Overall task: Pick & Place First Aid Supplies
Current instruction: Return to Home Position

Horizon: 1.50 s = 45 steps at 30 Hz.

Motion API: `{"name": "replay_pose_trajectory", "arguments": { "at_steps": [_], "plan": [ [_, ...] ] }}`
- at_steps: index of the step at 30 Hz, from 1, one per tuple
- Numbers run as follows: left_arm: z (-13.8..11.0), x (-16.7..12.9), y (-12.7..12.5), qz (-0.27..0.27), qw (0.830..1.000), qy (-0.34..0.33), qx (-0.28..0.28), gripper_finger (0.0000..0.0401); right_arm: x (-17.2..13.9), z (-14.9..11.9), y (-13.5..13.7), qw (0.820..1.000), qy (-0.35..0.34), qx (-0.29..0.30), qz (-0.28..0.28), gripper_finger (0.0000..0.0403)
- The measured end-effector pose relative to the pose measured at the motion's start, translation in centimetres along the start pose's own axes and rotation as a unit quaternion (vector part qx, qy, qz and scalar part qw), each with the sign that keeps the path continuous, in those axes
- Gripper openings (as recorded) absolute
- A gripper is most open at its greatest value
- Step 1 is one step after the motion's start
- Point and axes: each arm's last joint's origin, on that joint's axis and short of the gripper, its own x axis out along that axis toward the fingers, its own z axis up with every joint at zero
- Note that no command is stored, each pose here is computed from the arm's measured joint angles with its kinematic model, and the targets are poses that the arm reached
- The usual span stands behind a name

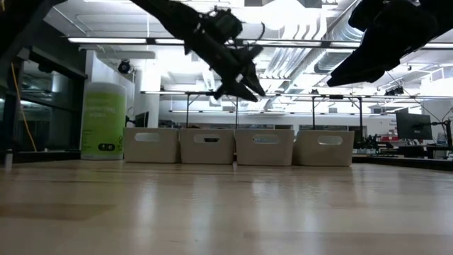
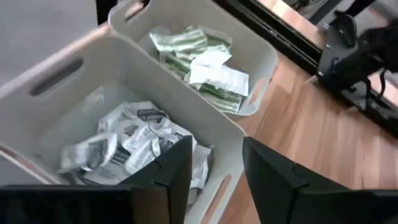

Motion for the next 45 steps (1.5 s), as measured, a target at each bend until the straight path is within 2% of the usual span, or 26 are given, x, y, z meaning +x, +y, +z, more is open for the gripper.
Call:
{"name": "replay_pose_trajectory", "arguments": {
  "at_steps": [5,9,11,15,17,20,24,33,39,45],
  "plan": [
    [-0.7,-2.7,-2.1,0.022,0.996,0.026,0.082,0.0127,0.0,-0.1,0.0,1.000,0.008,-0.005,0.009,0.0217],
    [-3.6,-4.8,-3.6,0.023,0.993,0.014,0.115,0.0111,-0.1,-0.7,0.2,0.999,0.033,-0.022,0.009,0.0217],
    [-5.8,-6.3,-3.7,0.011,0.993,0.000,0.120,0.0105,-0.3,-1.0,0.4,0.999,0.033,-0.025,0.003,0.0217],
    [-11.6,-9.1,-3.3,-0.017,0.992,-0.048,0.115,0.0097,-0.2,-3.2,0.8,1.000,-0.018,-0.018,0.005,0.0217],
    [-14.2,-10.8,-3.2,-0.050,0.989,-0.087,0.108,0.0095,-0.1,-4.6,0.7,0.998,-0.054,-0.004,0.015,0.0217],
    [-17.6,-13.4,-3.0,-0.087,0.981,-0.133,0.115,0.0094,-0.2,-5.4,0.2,0.991,-0.133,0.014,0.019,0.0217],
    [-21.2,-16.5,-2.4,-0.078,0.974,-0.180,0.116,0.0094,-0.5,-5.4,-0.9,0.980,-0.199,0.015,0.014,0.0217],
    [-25.5,-21.2,-0.5,-0.090,0.952,-0.272,0.109,0.0094,-1.3,-5.1,-3.5,0.977,-0.208,0.022,0.032,0.0216],
    [-27.8,-21.7,1.1,-0.077,0.951,-0.282,0.101,0.0094,-1.9,-5.7,-4.6,0.981,-0.187,0.035,0.034,0.0216],
    [-28.8,-22.2,1.9,-0.040,0.954,-0.275,0.116,0.0094,-2.6,-6.4,-5.2,0.984,-0.174,0.022,0.018,0.0217]
  ]
}}
